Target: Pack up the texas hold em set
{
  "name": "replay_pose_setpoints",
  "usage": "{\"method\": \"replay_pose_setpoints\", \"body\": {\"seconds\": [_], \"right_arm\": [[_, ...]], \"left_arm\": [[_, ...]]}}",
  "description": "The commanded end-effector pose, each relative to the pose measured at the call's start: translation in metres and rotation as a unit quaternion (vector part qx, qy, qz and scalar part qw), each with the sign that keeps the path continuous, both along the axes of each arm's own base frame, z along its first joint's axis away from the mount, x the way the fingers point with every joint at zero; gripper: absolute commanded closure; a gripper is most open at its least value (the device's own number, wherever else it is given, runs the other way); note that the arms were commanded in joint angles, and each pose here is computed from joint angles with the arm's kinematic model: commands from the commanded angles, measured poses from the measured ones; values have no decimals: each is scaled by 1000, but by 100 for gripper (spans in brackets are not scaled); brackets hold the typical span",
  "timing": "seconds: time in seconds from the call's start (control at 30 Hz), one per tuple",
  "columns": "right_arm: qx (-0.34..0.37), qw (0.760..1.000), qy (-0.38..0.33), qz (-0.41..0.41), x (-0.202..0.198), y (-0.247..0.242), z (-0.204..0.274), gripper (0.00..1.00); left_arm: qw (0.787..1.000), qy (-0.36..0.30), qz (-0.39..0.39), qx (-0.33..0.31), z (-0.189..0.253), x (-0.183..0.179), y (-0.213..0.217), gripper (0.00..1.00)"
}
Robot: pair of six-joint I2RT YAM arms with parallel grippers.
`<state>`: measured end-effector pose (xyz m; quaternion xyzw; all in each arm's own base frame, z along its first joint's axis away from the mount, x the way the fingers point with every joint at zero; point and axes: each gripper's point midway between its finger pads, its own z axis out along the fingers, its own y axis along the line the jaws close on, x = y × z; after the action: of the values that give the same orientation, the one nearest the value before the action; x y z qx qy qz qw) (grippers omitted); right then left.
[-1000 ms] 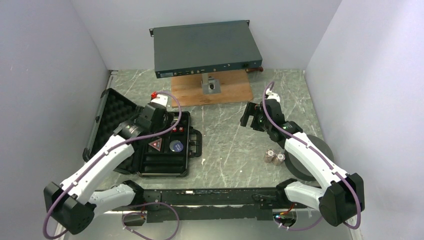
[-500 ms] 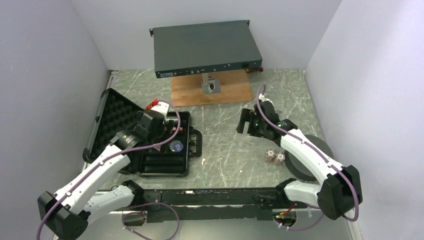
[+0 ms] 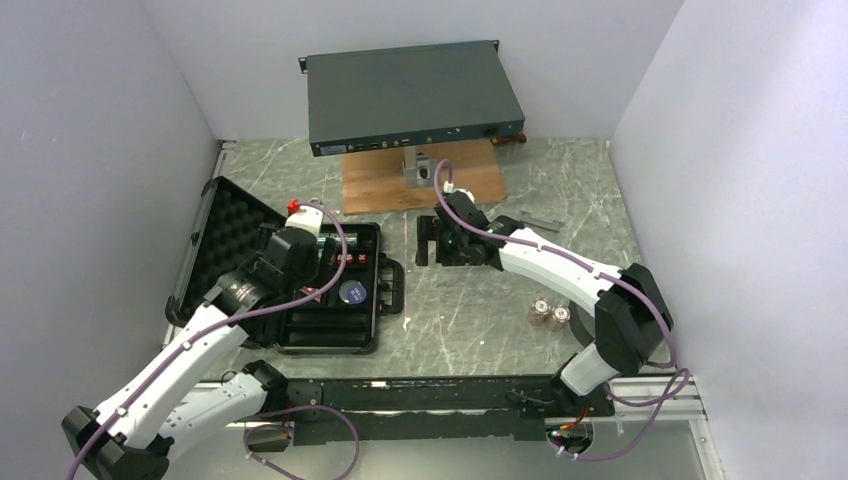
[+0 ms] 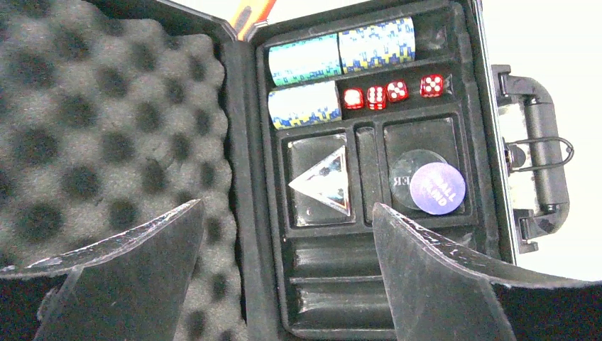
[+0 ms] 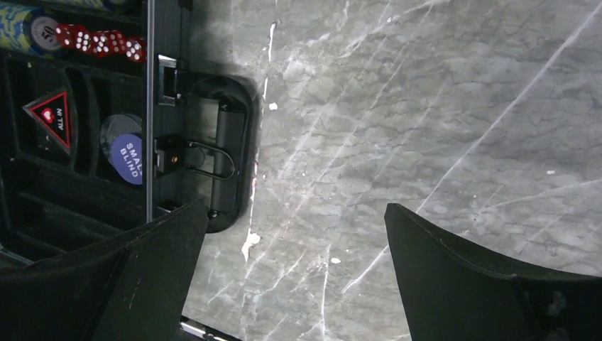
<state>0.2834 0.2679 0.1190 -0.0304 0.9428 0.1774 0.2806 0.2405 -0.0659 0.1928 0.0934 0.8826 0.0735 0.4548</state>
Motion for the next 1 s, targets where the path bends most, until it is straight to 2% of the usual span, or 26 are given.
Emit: {"method": "replay_pose_setpoints", "body": {"seconds": [0.0,0.2,0.37,0.53,0.77,0.97], "right_arm": [[-30,999,-9,-28,6,-10,8,0],[-104,993,9,-58,-20,-58,-10,0],[-154,982,6,-110,-45,-108,0,0],[-168,971,5,-169,-67,-142,8,0],[-111,981,-14,-159,-63,-127,14,0],[-103,987,-20,-120,-49,-106,13,0]], "left_arm": [[999,-34,28,-6,13,0,10,7],[993,-56,104,9,21,-5,36,3],[983,-68,168,14,29,-10,60,0],[964,-92,251,-11,45,-15,89,0],[918,-124,373,-49,86,-73,132,0],[887,-108,432,-121,68,-121,145,2]]}}
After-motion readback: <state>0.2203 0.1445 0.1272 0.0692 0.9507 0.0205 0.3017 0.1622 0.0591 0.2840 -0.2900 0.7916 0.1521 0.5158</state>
